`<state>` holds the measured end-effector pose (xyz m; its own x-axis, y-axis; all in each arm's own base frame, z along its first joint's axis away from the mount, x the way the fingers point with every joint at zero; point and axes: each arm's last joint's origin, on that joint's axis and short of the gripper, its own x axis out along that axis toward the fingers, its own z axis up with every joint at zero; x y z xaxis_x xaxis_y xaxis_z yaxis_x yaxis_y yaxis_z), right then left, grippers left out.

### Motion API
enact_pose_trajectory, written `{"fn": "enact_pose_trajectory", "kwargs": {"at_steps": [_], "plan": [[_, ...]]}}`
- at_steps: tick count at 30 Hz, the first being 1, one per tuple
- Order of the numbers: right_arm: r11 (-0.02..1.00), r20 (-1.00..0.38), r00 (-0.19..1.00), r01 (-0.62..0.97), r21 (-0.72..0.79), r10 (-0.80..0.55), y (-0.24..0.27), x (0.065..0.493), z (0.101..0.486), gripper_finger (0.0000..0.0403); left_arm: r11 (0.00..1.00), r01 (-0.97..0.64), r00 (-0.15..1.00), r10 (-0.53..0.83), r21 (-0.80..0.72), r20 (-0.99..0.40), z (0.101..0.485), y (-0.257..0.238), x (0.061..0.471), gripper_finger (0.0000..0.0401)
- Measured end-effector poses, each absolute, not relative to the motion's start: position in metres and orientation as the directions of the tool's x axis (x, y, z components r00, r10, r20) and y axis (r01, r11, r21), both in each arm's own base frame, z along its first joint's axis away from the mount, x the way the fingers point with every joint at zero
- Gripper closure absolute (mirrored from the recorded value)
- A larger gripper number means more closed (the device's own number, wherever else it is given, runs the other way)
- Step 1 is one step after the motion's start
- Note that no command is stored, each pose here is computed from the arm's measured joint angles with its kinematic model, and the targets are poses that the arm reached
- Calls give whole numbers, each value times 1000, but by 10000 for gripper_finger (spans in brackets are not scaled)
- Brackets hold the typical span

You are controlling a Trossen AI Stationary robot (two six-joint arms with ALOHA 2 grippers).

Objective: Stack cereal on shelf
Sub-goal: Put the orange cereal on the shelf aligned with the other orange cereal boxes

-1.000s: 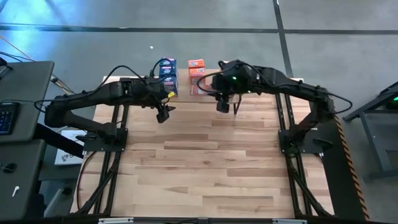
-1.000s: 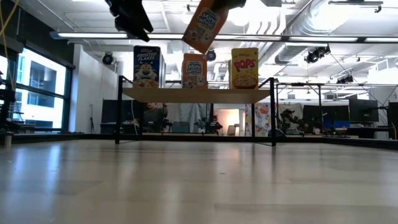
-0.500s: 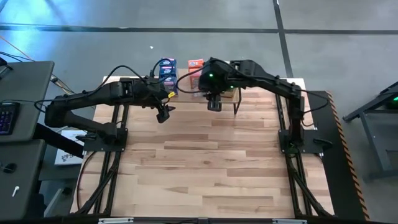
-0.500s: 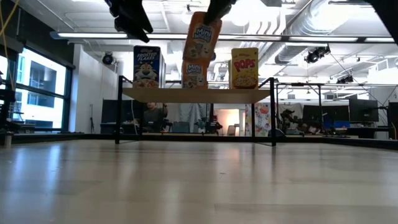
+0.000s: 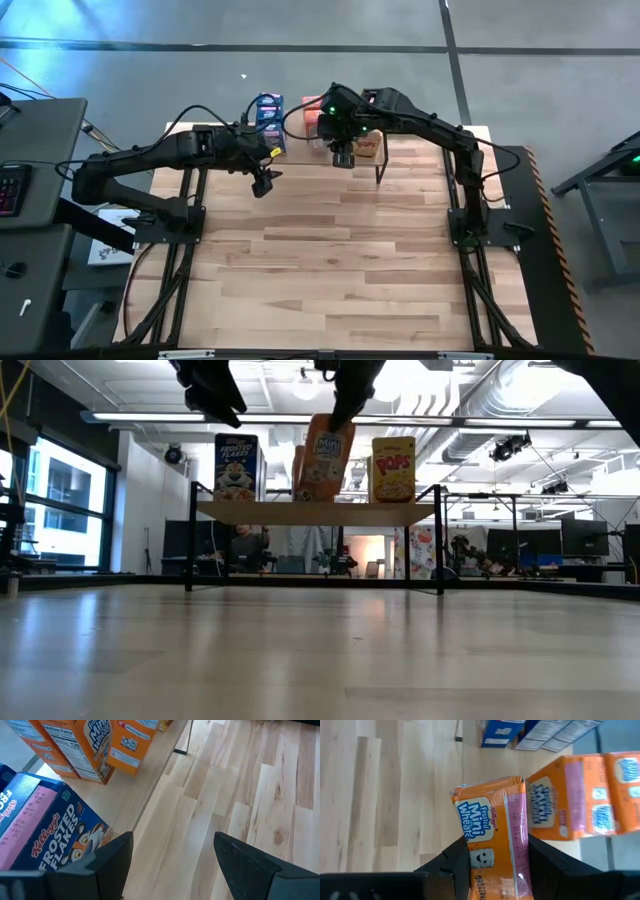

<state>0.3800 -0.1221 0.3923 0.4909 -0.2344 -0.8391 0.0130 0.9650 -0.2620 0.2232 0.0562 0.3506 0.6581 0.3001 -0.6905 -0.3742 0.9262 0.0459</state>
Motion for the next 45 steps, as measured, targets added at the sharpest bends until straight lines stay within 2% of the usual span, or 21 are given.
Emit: {"fn": "enact_pose_trajectory", "kwargs": {"at_steps": [4, 14, 24, 45], "plan": [[973, -845, 499, -14, -232, -195, -126, 383, 388, 258, 926, -375, 660, 301, 46, -689, 351, 56, 223, 132], [967, -826, 527, -29, -254, -201, -127, 387, 389, 258, 926, -375, 660, 301, 46, -688, 351, 56, 223, 132], [966, -846, 488, -26, -259, -214, -130, 394, 376, 258, 926, -375, 661, 301, 46, -688, 351, 56, 224, 132], [968, -845, 488, 3, -250, -220, -131, 398, 373, 258, 926, -375, 661, 301, 45, -687, 351, 56, 224, 132]]}}
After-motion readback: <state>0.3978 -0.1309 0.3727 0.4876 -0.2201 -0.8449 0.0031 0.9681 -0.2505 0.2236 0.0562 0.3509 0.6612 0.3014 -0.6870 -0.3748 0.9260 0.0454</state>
